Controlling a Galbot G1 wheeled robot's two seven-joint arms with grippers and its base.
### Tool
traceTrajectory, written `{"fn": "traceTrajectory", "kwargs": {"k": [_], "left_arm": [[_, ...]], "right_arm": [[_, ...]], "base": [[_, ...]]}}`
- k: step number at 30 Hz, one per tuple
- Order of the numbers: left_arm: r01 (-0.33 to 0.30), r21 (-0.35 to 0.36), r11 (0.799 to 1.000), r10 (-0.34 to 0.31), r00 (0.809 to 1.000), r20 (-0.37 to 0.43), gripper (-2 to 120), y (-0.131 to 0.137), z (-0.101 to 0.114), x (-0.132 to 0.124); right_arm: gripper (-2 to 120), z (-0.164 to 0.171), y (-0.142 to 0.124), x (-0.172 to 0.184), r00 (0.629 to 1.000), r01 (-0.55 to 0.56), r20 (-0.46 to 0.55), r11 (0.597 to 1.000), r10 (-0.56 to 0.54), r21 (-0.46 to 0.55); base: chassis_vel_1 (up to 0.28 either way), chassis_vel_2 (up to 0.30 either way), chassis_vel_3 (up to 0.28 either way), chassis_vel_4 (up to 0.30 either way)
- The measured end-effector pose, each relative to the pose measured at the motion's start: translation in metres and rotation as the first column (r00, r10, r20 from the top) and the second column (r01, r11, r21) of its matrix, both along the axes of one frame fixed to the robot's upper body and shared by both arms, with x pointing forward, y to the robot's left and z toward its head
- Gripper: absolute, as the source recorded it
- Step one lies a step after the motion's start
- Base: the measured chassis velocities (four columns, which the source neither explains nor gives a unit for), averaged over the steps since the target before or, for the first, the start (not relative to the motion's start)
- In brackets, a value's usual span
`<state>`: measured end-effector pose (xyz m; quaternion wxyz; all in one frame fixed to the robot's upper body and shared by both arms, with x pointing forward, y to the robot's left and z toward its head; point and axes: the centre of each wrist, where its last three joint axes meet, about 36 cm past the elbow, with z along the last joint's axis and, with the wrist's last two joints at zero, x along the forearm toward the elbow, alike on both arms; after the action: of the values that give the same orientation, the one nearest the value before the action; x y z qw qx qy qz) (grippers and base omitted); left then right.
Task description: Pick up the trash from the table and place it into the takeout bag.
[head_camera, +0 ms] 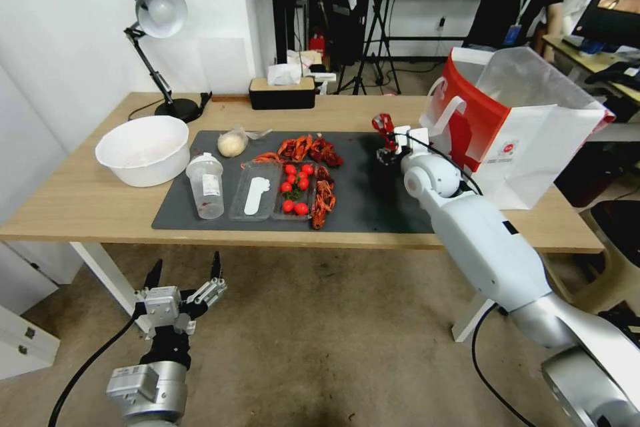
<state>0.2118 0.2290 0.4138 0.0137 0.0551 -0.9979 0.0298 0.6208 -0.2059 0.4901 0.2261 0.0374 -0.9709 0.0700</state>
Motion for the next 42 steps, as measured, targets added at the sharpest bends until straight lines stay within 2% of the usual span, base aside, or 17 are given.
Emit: {"fn": "traceTrajectory", "kwargs": {"k": [6, 9, 10, 13, 18, 20, 22, 25, 29, 32, 39, 42], "left_arm": [[-0.006, 0.004, 1.000, 0.006, 1.000, 0.002, 100, 0.001, 0.002, -0.001], [-0.008, 0.008, 1.000, 0.008, 1.000, 0.002, 100, 0.000, 0.001, -0.002], [-0.008, 0.008, 1.000, 0.008, 1.000, 0.002, 100, 0.000, 0.001, -0.002], [-0.012, 0.008, 1.000, 0.012, 1.000, 0.002, 100, -0.002, 0.001, -0.003], [-0.014, 0.007, 1.000, 0.014, 1.000, 0.002, 100, -0.002, -0.001, -0.002], [-0.015, 0.007, 1.000, 0.015, 1.000, 0.004, 100, -0.001, -0.002, -0.001], [-0.015, 0.007, 1.000, 0.015, 1.000, 0.004, 100, -0.001, -0.002, 0.000], [-0.016, 0.006, 1.000, 0.016, 1.000, 0.008, 100, -0.001, -0.003, 0.001], [-0.016, 0.005, 1.000, 0.016, 1.000, 0.009, 100, -0.001, -0.002, 0.001], [-0.015, 0.008, 1.000, 0.015, 1.000, 0.013, 100, 0.001, 0.000, 0.001], [-0.013, 0.009, 1.000, 0.013, 1.000, 0.011, 100, 0.001, -0.001, 0.000], [-0.013, 0.009, 1.000, 0.013, 1.000, 0.011, 100, 0.001, -0.001, 0.000]], "right_arm": [[52, 0.031, -0.001, -0.022, 0.993, -0.056, 0.110, 0.998, 0.053, 0.020], [52, 0.053, 0.005, -0.049, 0.974, -0.130, 0.192, 0.991, 0.121, 0.032], [52, 0.053, 0.005, -0.049, 0.974, -0.130, 0.192, 0.991, 0.121, 0.032], [52, 0.071, 0.004, -0.071, 0.947, -0.193, 0.266, 0.981, 0.178, 0.034], [52, 0.084, -0.003, -0.081, 0.919, -0.229, 0.336, 0.973, 0.207, 0.028], [52, 0.094, -0.011, -0.086, 0.886, -0.237, 0.414, 0.971, 0.209, 0.017], [52, 0.097, -0.013, -0.087, 0.879, -0.235, 0.430, 0.972, 0.206, 0.015], [52, 0.126, -0.036, -0.096, 0.837, -0.166, 0.530, 0.986, 0.134, 0.013], [52, 0.145, -0.053, -0.103, 0.819, -0.102, 0.569, 0.995, 0.079, 0.009], [52, 0.171, -0.082, -0.112, 0.795, 0.023, 0.606, 1.000, -0.009, -0.017], [52, 0.184, -0.102, -0.110, 0.789, 0.123, 0.608, 0.992, -0.088, -0.015], [52, 0.184, -0.102, -0.110, 0.789, 0.123, 0.608, 0.992, -0.088, -0.015]], "base": [[0.000, 0.000, 0.000, 0.000], [0.000, 0.000, 0.000, 0.000], [0.000, 0.000, 0.000, 0.000], [0.000, 0.000, 0.000, 0.000], [0.000, 0.000, 0.000, 0.000], [0.000, 0.000, 0.000, 0.000], [0.000, 0.000, 0.000, 0.000], [0.000, 0.000, 0.000, 0.000], [0.000, 0.000, 0.000, 0.000], [0.000, 0.000, 0.000, 0.000], [0.000, 0.000, 0.000, 0.000], [0.000, 0.000, 0.000, 0.000]]}}
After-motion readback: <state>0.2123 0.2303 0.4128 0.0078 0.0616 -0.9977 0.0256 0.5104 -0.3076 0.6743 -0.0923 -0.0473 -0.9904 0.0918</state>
